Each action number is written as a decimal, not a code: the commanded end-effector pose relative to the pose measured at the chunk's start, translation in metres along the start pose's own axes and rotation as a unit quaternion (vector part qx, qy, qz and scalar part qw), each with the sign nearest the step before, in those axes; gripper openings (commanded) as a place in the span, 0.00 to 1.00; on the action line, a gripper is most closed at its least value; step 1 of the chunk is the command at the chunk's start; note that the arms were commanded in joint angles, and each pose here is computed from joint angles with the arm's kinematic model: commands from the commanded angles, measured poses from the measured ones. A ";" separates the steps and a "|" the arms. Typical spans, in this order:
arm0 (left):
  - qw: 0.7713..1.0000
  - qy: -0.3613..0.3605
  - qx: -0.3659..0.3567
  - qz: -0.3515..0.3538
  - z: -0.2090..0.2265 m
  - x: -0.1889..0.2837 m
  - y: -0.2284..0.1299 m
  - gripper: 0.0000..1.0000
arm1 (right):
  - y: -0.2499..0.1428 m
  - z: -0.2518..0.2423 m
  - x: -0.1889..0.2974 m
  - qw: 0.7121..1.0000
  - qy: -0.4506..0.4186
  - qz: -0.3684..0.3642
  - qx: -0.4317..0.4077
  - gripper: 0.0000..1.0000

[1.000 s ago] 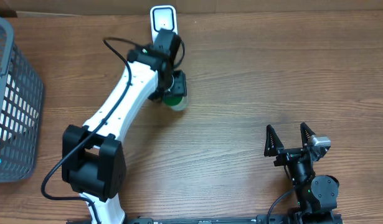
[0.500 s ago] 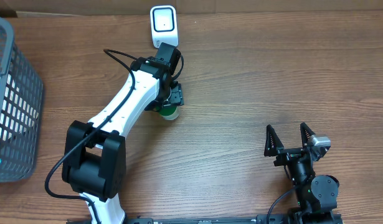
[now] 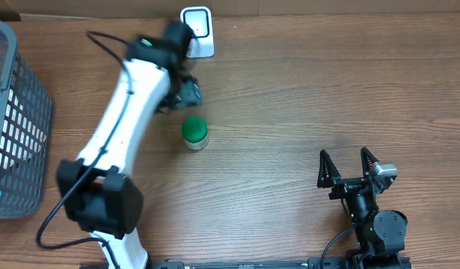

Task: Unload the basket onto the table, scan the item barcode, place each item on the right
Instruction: 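Set the jar down on the table and withdraw the left gripper, then reach into the basket and grasp the green wrapped pack with left gripper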

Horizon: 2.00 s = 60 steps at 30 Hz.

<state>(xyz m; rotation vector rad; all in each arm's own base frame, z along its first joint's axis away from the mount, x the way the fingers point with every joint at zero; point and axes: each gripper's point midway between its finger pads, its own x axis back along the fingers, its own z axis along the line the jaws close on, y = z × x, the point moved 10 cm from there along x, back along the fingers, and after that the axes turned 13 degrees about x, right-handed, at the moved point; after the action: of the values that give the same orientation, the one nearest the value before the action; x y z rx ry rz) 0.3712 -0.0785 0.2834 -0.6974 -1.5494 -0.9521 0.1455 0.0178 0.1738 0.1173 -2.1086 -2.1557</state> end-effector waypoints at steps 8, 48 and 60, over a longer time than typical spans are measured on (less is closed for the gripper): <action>0.949 -0.036 0.229 -0.215 0.183 0.155 0.048 0.83 | -0.002 0.001 0.000 1.000 0.004 -0.002 -0.001 1.00; 0.938 0.123 0.324 -0.021 0.424 -0.060 0.073 0.70 | -0.002 0.001 0.000 1.000 0.004 -0.002 -0.001 1.00; 0.942 0.136 0.306 0.010 0.450 -0.094 0.070 0.56 | -0.002 0.001 0.000 1.000 0.004 -0.002 -0.001 1.00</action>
<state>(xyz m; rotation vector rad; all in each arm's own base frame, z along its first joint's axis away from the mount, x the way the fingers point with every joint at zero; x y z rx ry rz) 0.2267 0.3459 0.1976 -0.0924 -1.5101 -0.4510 0.1455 0.0178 0.1738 0.1172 -2.1082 -2.1561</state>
